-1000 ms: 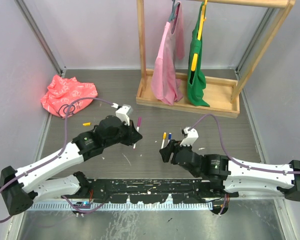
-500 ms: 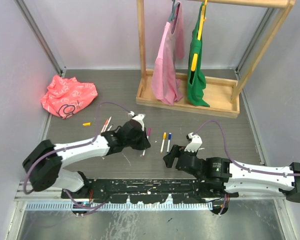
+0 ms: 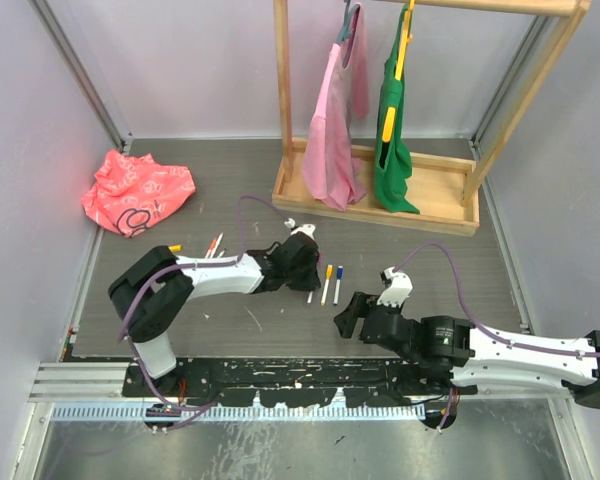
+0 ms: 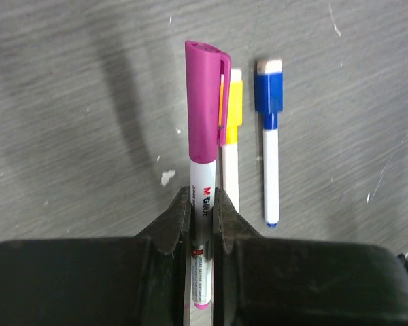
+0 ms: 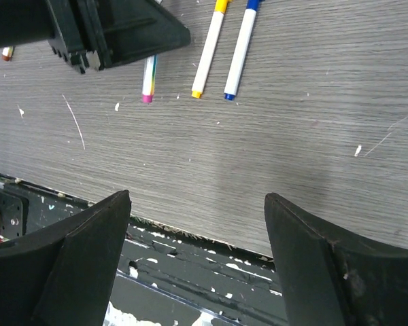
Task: Insert the pens into the pen caps
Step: Place the pen at the center of the board.
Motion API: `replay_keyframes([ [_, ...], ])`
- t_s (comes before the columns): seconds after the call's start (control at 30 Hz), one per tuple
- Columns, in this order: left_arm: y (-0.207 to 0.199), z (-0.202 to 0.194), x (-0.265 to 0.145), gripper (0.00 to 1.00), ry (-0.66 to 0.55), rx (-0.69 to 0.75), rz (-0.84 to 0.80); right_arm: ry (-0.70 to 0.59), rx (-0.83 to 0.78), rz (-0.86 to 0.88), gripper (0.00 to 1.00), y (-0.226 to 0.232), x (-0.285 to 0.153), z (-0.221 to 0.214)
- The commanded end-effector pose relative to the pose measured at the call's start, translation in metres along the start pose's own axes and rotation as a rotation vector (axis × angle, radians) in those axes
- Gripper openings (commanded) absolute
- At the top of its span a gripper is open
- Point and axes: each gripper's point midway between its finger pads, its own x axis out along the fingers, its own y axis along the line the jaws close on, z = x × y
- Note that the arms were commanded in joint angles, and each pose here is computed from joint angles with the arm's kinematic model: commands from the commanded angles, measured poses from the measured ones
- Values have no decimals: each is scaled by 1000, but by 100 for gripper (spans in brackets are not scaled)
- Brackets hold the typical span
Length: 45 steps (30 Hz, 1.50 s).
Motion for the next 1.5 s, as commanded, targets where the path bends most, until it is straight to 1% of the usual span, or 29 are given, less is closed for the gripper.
replay_keyframes([
  [0.0,-10,25,6,0,-62,-18,36,-28,23,-5,85,-3,-5,8],
  [0.23,1,16,11,2,-24,-6,108,-39,41,-13,85,-13,-9,10],
  [0.47,12,7,14,3,-13,-15,155,-49,61,4,85,-13,-10,11],
  [0.7,16,5,15,17,-10,-9,171,-46,59,4,84,-12,-11,11],
  [0.93,17,7,10,23,-18,-1,174,-37,59,-4,85,-12,-10,9],
  [1.23,5,22,-3,26,-54,6,139,-40,67,-3,84,-10,-10,11],
  [1.37,-11,40,-21,27,-101,12,87,-47,69,-9,84,-12,-9,11],
  [1.47,-28,57,-38,28,-163,26,10,-48,70,-11,84,-12,-9,11],
])
